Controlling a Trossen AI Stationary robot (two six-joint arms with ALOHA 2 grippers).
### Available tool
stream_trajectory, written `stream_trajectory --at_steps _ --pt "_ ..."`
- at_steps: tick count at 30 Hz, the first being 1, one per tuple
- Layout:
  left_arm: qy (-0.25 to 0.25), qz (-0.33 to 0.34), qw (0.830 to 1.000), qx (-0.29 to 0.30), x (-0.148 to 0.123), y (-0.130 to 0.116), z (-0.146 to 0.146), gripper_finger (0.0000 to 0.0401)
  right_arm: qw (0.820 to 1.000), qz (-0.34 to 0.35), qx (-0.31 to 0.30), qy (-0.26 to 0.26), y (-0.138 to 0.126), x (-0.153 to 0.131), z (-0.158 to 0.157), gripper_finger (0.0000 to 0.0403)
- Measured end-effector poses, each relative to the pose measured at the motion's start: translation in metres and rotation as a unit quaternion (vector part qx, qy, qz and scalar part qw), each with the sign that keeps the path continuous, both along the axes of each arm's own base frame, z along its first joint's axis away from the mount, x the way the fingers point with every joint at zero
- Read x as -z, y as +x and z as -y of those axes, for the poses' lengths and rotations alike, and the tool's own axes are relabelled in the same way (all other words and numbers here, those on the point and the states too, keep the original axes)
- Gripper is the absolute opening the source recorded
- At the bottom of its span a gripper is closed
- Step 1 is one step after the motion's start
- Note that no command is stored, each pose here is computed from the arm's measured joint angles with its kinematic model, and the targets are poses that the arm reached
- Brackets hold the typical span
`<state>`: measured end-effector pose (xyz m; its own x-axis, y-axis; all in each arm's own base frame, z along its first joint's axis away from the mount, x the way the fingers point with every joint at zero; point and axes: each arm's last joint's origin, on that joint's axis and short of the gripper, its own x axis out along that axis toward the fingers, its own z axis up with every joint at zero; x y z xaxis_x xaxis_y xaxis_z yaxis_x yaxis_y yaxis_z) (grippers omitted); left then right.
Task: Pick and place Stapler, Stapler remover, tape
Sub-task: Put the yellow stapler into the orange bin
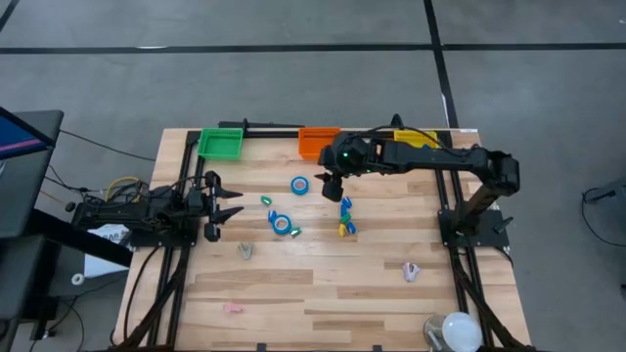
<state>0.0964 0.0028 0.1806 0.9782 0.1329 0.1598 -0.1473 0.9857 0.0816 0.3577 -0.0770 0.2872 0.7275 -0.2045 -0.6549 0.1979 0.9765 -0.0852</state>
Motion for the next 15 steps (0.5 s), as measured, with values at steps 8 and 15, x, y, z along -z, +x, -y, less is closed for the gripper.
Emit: stream_trajectory --at_steps 8,15 --pt "0.000 0.000 1.000 0.000 0.000 0.000 0.000 0.0168 1.000 0.001 -0.006 0.000 0.022 -0.012 0.005 0.0178" --pt "0.000 0.000 1.000 0.000 0.000 0.000 0.000 0.0168 1.000 -0.001 -0.023 0.015 0.023 -0.021 0.003 0.0181"
